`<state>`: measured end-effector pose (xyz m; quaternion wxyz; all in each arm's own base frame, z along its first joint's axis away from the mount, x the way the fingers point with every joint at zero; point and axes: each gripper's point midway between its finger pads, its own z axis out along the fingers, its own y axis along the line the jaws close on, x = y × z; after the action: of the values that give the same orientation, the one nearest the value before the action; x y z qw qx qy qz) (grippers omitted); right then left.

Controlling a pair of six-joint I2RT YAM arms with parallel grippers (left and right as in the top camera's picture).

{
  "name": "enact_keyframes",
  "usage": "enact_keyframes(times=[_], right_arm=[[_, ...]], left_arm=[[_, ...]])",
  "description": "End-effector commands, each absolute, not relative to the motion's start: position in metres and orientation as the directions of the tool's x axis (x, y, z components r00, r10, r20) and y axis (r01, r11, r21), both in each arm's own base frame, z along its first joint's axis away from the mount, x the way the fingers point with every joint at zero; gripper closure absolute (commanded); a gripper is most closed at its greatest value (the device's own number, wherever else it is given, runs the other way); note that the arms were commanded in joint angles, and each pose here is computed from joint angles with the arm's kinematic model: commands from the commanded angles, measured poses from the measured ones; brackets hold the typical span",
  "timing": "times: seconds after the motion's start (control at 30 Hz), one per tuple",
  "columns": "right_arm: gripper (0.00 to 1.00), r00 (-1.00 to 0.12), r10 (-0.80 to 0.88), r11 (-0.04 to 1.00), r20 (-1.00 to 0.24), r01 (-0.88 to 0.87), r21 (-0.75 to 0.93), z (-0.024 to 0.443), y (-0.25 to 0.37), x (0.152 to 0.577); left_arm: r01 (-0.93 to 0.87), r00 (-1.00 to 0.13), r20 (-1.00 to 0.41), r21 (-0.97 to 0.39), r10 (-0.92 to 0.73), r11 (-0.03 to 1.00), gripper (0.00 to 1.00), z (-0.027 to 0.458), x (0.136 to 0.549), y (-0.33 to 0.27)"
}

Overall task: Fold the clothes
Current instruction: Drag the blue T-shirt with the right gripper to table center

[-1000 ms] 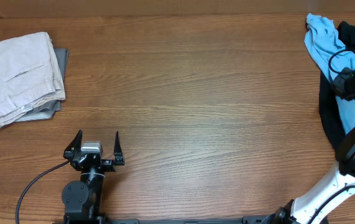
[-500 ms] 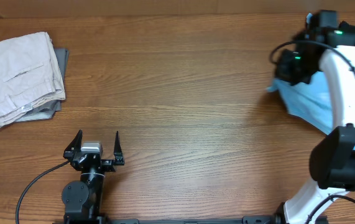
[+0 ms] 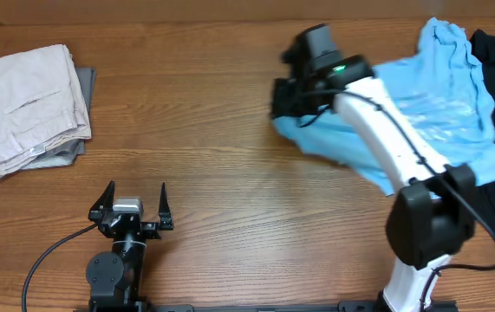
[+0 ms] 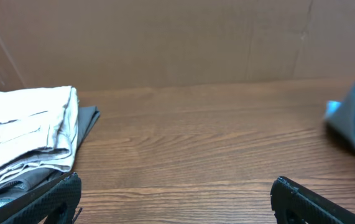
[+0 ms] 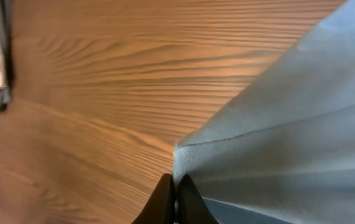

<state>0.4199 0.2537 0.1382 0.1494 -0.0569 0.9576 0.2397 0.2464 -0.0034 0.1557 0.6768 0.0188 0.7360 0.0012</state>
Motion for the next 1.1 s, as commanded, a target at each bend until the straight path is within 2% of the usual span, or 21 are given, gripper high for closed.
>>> enact_keyframes(times=[0.0, 0.27, 0.53, 0.87, 1.07], right_arm=[[0.96, -0.951, -0.053, 0.851, -0.306, -0.204, 0.485, 0.132, 0.293, 0.41], [0.96, -0.893, -0.125, 0.788, -0.432, -0.354, 0.504, 0.129, 0.365, 0.405], [0.95, -0.853, -0.114, 0.787, -0.51, -0.391, 0.477, 0.131, 0.382, 0.415], [0.96, -0.861, -0.116, 0.796, -0.496, -0.379, 0.471, 0.128, 0.375, 0.415], [0.96, -0.888, -0.083, 0.831, -0.452, -0.311, 0.46, 0.123, 0.345, 0.425]], left_arm=[[0.016, -0.076, -0.996, 0.047, 0.048, 0.999, 0.0, 0.156, 0.246, -0.001], [0.016, -0.076, -0.996, 0.047, 0.048, 0.999, 0.0, 0.156, 0.246, -0.001], [0.016, -0.076, -0.996, 0.047, 0.048, 0.999, 0.0, 0.156, 0.246, -0.001], [0.016, -0.076, -0.996, 0.047, 0.048, 0.999, 0.0, 0.156, 0.246, -0.001], [0.016, -0.076, -0.996, 0.047, 0.048, 0.999, 0.0, 0.156, 0.246, -0.001]])
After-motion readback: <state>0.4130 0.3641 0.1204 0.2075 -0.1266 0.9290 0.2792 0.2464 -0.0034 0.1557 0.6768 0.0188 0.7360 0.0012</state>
